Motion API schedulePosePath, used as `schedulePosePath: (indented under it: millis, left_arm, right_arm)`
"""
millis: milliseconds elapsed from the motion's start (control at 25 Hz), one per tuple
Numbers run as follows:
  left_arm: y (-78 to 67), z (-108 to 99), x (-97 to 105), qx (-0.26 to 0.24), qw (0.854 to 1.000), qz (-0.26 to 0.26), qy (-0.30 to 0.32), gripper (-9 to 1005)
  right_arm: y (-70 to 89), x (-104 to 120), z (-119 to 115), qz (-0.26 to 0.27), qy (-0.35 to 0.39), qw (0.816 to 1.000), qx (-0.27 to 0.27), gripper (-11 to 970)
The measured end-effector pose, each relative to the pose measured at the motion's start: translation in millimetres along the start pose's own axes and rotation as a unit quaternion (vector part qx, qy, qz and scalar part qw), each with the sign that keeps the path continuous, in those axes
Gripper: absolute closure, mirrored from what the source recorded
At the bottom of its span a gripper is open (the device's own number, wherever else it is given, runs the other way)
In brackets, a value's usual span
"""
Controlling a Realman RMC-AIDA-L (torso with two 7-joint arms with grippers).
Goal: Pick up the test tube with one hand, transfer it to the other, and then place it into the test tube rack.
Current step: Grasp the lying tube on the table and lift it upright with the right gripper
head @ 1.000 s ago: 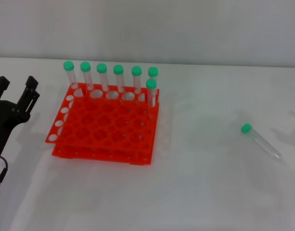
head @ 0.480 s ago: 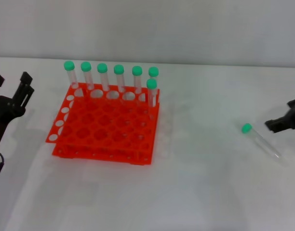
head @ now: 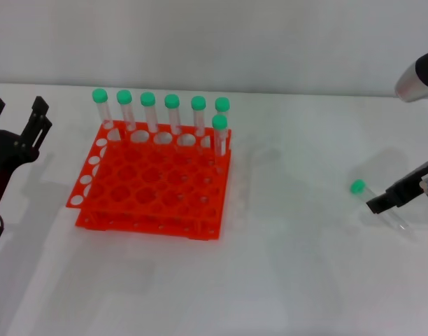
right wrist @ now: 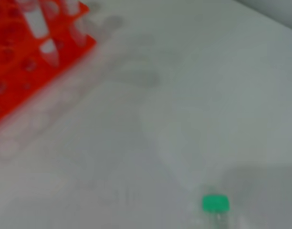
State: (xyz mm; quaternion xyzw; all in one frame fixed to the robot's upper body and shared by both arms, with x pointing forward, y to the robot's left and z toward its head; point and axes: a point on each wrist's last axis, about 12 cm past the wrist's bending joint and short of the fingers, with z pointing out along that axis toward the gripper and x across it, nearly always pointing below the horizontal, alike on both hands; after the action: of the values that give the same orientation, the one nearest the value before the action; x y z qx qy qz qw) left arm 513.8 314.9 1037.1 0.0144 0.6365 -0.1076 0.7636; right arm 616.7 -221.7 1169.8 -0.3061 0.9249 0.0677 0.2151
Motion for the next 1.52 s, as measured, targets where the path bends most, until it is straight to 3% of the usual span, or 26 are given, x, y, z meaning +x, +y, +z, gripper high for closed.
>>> schedulePosePath:
  millis: [280, 800, 1040, 1240, 1520]
  left_arm:
    - [-1.3, 8, 1, 0.002, 1.0, 0.005, 0.008, 242]
    - [-2.6, 12, 1, 0.002, 1.0, 0.005, 0.012, 242]
    - [-2.8, 12, 2, 0.002, 1.0, 0.005, 0.013, 242]
    - [-2.9, 12, 2, 0.002, 1.0, 0.005, 0.013, 242]
    - [-3.8, 11, 2, 0.003, 1.0, 0.005, 0.014, 243]
  right_arm:
    - [-7.3, 2, 7, 0.023, 0.035, 0.999, 0.032, 272]
    - [-5.6, -2, 25, 0.021, 0.077, 0.997, 0.023, 281]
    - [-5.3, -3, 28, 0.017, 0.088, 0.996, 0.024, 389]
    - [-5.2, -3, 28, 0.019, 0.088, 0.996, 0.024, 581]
    - [-3.7, -4, 29, 0.02, 0.091, 0.995, 0.022, 612]
